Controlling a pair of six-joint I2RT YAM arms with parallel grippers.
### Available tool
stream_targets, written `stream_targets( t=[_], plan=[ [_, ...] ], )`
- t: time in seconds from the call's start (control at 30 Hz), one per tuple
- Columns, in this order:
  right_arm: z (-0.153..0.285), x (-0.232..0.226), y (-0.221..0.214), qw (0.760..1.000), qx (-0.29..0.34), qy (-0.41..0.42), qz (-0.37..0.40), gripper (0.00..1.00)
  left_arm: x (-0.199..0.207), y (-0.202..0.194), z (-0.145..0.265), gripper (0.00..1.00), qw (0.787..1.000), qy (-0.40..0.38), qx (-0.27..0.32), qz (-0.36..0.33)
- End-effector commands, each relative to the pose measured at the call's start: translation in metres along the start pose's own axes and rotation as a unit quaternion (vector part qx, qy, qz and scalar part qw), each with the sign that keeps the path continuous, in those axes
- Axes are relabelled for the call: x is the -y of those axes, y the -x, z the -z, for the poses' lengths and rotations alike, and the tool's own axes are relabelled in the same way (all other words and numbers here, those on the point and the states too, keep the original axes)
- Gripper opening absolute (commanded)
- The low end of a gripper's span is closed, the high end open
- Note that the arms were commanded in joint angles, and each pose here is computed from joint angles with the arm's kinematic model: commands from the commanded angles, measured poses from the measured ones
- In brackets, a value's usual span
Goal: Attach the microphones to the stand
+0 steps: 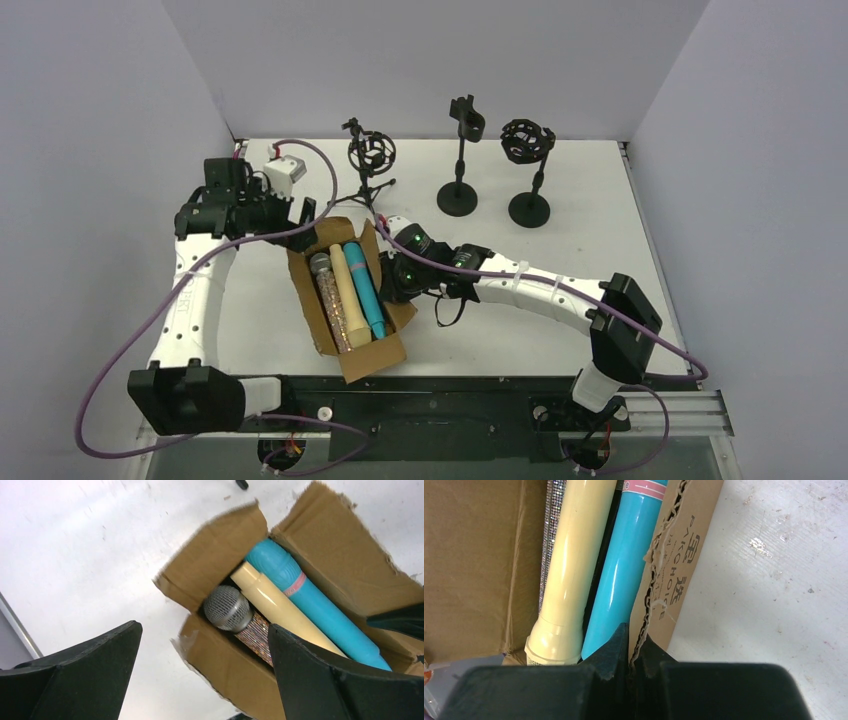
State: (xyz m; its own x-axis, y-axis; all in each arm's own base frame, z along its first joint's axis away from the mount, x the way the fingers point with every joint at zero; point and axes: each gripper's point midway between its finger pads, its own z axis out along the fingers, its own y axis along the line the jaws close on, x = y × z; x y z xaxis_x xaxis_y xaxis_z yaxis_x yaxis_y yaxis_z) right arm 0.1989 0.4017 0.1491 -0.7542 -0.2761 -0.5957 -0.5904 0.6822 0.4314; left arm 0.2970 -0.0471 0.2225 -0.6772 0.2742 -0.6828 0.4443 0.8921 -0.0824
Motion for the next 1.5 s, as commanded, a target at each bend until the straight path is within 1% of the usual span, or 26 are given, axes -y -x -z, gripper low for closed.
stream_targets(
  t=[0.0,0.03,0.07,0.1,0.13,0.17,0.2,0.23,0.27,0.33,0.37,0.5,0.67,0.77,0.9,0.97,1.0,1.03,1.07,1.1,1.17,1.2,1.23,1.27,1.37,1.47],
  plan=[
    [0.003,-0.022,0.014,0.999,0.018,0.026,0.034,0.00,-0.014,0.038,-0.009,0.96,0.997,-0.047,0.035,-0.054],
    [0.004,-0.022,0.014,0.999,0.017,0.025,0.036,0.00,-0.013,0.045,-0.009,0.96,0.994,-0.066,0.047,-0.071],
    [0.005,-0.022,0.014,0.999,0.020,0.024,0.039,0.00,-0.017,0.043,-0.019,0.96,0.993,-0.082,0.040,-0.069],
    [0.005,-0.023,0.013,0.999,0.020,0.024,0.042,0.00,-0.017,0.049,-0.019,0.96,0.990,-0.104,0.057,-0.082],
    [0.006,-0.024,0.014,0.998,0.023,0.023,0.048,0.00,-0.021,0.045,-0.023,0.96,0.988,-0.122,0.051,-0.075],
    [0.006,-0.024,0.013,0.998,0.022,0.023,0.052,0.00,-0.016,0.054,-0.020,0.96,0.981,-0.150,0.070,-0.103],
    [0.008,-0.024,0.014,0.998,0.025,0.022,0.058,0.00,-0.015,0.044,-0.025,0.96,0.979,-0.175,0.048,-0.090],
    [0.008,-0.024,0.014,0.998,0.025,0.023,0.061,0.00,-0.014,0.053,-0.022,0.96,0.973,-0.188,0.059,-0.117],
    [0.009,-0.024,0.014,0.997,0.027,0.022,0.065,0.00,-0.010,0.040,-0.029,0.96,0.971,-0.219,0.026,-0.095],
    [0.010,-0.024,0.016,0.997,0.032,0.023,0.070,0.00,-0.008,0.046,-0.028,0.96,0.961,-0.252,0.018,-0.114],
    [0.011,-0.024,0.017,0.997,0.034,0.023,0.071,0.00,-0.009,0.041,-0.036,0.96,0.957,-0.271,0.005,-0.102],
    [0.011,-0.026,0.019,0.996,0.040,0.026,0.071,0.00,-0.007,0.029,-0.042,0.96,0.949,-0.301,-0.023,-0.087],
    [0.010,-0.028,0.024,0.996,0.048,0.029,0.069,0.00,0.014,0.009,-0.038,0.96,0.934,-0.338,-0.039,-0.111],
    [0.009,-0.028,0.024,0.996,0.047,0.028,0.070,0.00,0.018,0.003,-0.034,0.98,0.930,-0.344,-0.043,-0.123],
    [0.008,-0.027,0.026,0.996,0.049,0.026,0.069,0.00,0.019,0.004,-0.040,0.80,0.933,-0.330,-0.040,-0.142],
    [0.008,-0.028,0.027,0.996,0.054,0.028,0.067,0.00,0.021,0.002,-0.046,0.67,0.935,-0.320,-0.050,-0.146],
    [0.008,-0.028,0.028,0.996,0.058,0.029,0.066,0.00,0.021,0.002,-0.047,0.63,0.938,-0.312,-0.055,-0.144],
    [0.008,-0.029,0.030,0.996,0.061,0.030,0.065,0.00,0.019,0.003,-0.051,0.50,0.941,-0.303,-0.055,-0.142],
    [0.009,-0.029,0.031,0.995,0.066,0.029,0.063,0.00,0.018,0.005,-0.052,0.43,0.943,-0.296,-0.052,-0.140],
    [0.009,-0.028,0.032,0.995,0.070,0.029,0.062,0.00,0.016,0.011,-0.056,0.24,0.948,-0.284,-0.044,-0.134],
    [0.011,-0.030,0.033,0.995,0.077,0.032,0.061,0.00,0.012,0.019,-0.059,0.02,0.955,-0.266,-0.033,-0.130],
    [0.013,-0.030,0.034,0.994,0.079,0.033,0.061,0.00,0.011,0.025,-0.059,0.00,0.956,-0.257,-0.022,-0.138],
    [0.013,-0.031,0.035,0.994,0.082,0.034,0.062,0.00,0.011,0.025,-0.059,0.00,0.959,-0.251,-0.023,-0.131],
    [0.014,-0.032,0.036,0.994,0.085,0.035,0.062,0.00,0.010,0.032,-0.057,0.00,0.960,-0.238,-0.009,-0.144],
    [0.016,-0.038,0.047,0.992,0.103,0.043,0.060,0.00,0.004,0.035,-0.055,0.00,0.967,-0.198,-0.005,-0.162],
    [0.018,-0.046,0.063,0.989,0.129,0.049,0.061,0.00,-0.004,0.057,-0.040,0.00,0.969,-0.158,0.016,-0.187]
  ],
)
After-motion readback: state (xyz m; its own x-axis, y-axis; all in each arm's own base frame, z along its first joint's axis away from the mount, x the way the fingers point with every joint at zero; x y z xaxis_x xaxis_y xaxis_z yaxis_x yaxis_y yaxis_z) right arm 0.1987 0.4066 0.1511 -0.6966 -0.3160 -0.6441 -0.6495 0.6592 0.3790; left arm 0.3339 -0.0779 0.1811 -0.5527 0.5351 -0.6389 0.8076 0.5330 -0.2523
